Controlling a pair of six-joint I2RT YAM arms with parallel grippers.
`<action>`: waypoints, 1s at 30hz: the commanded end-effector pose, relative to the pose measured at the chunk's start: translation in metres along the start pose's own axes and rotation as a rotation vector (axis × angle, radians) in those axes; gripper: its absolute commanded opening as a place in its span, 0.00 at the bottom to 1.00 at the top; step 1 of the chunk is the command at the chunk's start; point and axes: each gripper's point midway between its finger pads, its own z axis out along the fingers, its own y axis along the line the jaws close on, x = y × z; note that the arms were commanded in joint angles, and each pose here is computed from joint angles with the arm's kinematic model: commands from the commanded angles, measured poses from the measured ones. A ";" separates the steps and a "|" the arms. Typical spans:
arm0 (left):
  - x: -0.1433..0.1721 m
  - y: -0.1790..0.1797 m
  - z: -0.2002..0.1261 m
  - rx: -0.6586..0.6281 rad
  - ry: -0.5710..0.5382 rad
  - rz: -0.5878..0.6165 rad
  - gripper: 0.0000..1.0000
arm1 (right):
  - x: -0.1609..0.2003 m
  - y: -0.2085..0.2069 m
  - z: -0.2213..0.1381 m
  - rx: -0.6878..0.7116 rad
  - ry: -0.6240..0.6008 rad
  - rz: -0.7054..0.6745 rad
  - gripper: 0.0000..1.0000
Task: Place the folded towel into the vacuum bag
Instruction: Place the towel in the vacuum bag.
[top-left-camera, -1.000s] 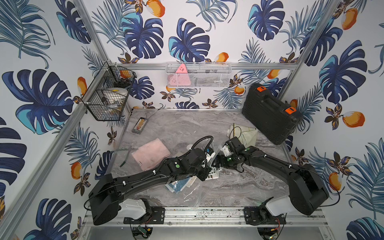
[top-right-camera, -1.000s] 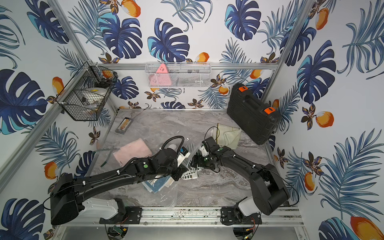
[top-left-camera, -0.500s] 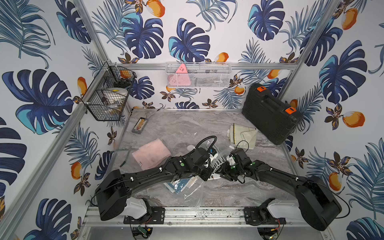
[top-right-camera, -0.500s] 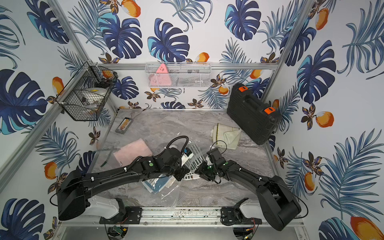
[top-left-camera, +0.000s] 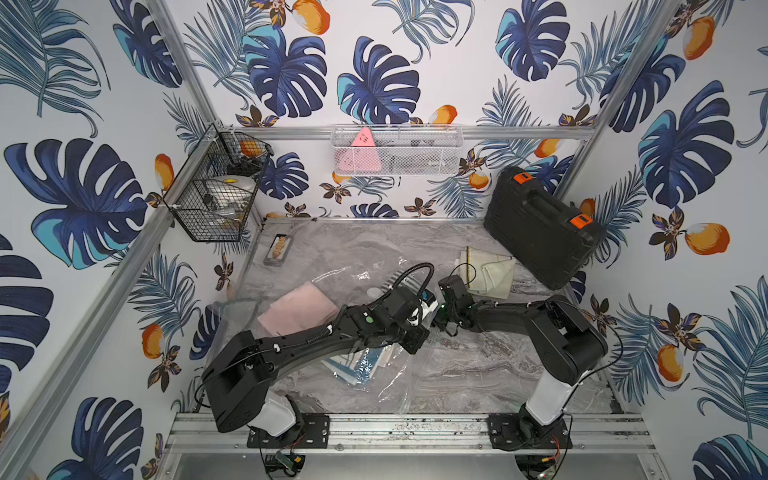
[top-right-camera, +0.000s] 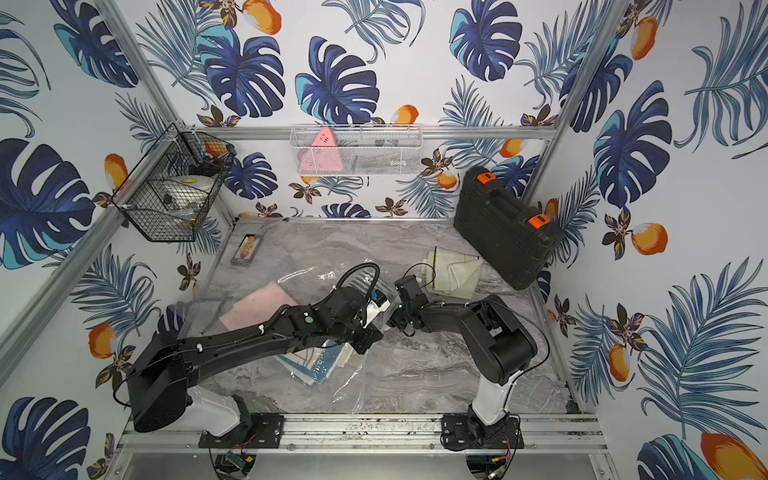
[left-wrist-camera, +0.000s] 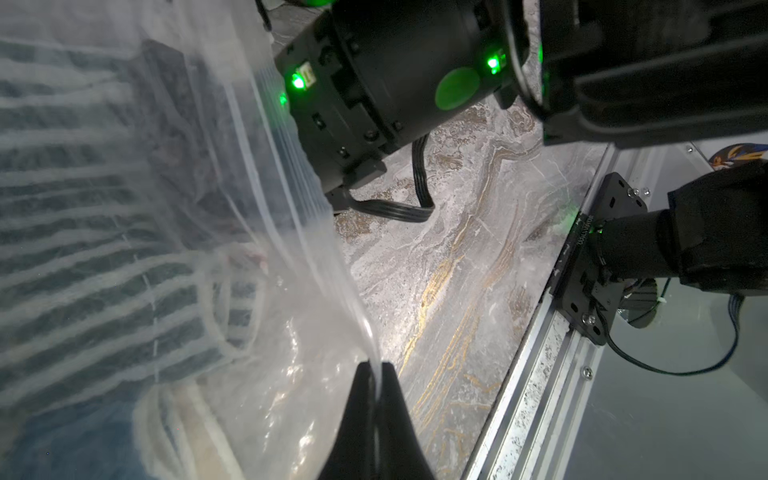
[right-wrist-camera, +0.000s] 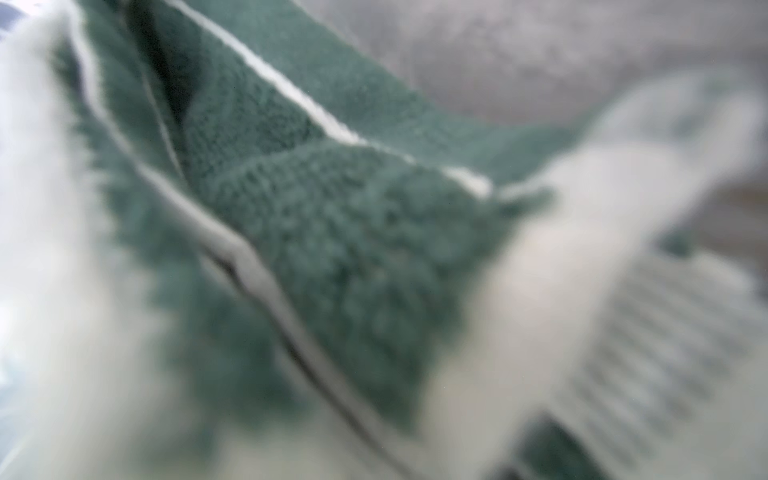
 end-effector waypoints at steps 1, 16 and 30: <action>-0.002 0.014 -0.005 -0.096 0.048 0.003 0.22 | 0.004 0.011 -0.018 -0.059 0.023 -0.057 0.32; -0.034 0.035 0.026 -0.275 0.208 0.173 0.60 | 0.015 0.007 -0.036 -0.084 0.064 0.037 0.52; -0.060 0.041 0.018 -0.293 0.169 0.189 0.00 | 0.024 -0.032 -0.044 -0.029 0.051 0.134 0.54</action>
